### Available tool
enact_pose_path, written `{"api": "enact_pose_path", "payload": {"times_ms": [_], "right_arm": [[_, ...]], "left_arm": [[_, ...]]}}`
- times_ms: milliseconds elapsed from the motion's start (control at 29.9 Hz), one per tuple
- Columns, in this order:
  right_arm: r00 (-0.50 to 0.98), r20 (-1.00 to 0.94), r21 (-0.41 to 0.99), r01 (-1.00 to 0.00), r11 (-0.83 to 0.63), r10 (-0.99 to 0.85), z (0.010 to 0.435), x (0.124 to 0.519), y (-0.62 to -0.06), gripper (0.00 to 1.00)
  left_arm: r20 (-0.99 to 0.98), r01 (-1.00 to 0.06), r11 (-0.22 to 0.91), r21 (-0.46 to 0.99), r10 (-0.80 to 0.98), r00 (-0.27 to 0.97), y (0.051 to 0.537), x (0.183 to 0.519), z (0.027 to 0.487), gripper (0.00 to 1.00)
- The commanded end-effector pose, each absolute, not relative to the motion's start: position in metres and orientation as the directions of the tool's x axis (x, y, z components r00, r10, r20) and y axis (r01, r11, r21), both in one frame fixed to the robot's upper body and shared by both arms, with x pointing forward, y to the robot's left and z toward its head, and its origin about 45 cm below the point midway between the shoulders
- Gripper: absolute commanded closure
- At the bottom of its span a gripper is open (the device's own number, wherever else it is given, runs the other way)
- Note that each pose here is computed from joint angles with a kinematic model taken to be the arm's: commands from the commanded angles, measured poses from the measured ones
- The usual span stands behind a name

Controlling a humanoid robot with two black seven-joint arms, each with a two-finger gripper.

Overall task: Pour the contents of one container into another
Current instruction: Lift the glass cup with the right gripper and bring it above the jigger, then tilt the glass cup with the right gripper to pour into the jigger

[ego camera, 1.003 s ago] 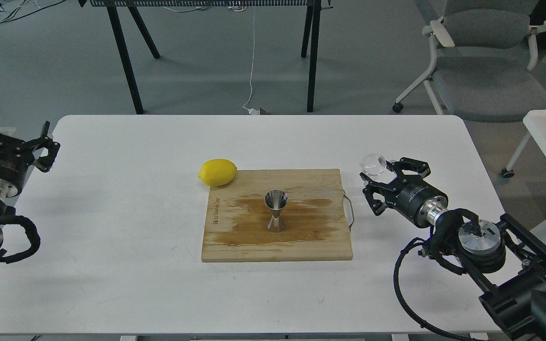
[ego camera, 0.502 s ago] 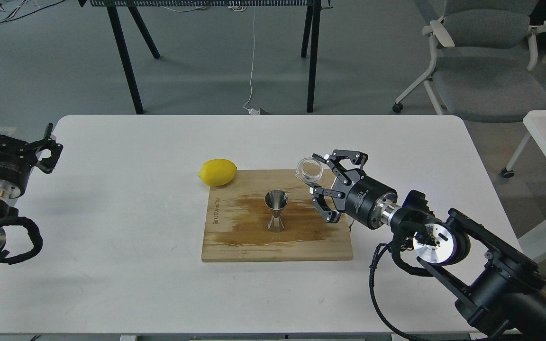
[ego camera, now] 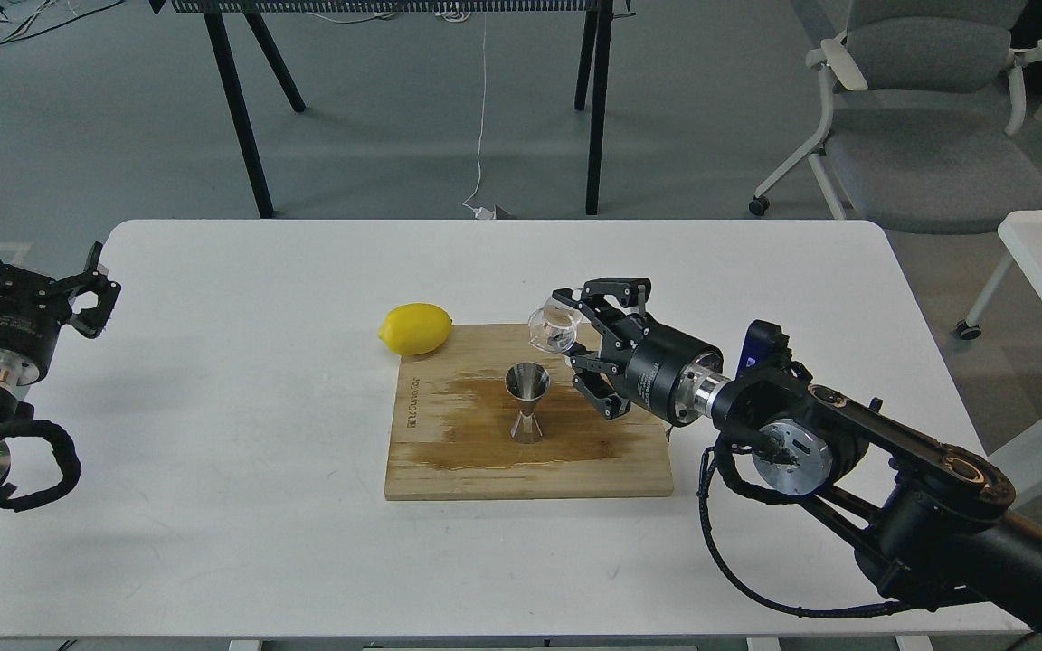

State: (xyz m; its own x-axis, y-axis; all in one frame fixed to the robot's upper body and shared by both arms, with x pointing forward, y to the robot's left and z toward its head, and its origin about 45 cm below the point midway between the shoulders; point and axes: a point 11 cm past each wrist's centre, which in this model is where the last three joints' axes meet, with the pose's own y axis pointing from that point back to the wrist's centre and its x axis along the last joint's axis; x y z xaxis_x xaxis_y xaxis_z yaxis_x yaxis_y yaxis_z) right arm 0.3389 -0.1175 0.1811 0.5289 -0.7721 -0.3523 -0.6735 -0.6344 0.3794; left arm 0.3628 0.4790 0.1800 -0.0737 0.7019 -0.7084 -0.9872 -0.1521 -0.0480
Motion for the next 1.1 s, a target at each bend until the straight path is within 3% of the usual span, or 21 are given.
{"api": "enact_pose_path", "payload": {"times_ms": [0,1070], "right_arm": [[0.545,-0.308,0.399,-0.67,-0.626,-0.78,0.177,0.342,-0.117,0.62],[0.709,0.05,0.431,-0.65,-0.626,-0.703,0.193,0.363,-0.107,0.62]], "left_arm": [[-0.71,-0.987,-0.151,-0.047,0.7,-0.074,0.478,0.363,0.179,0.01],[-0.711,-0.987,-0.152,-0.048,0.699,-0.073,0.478,0.363,0.179,0.01]]}}
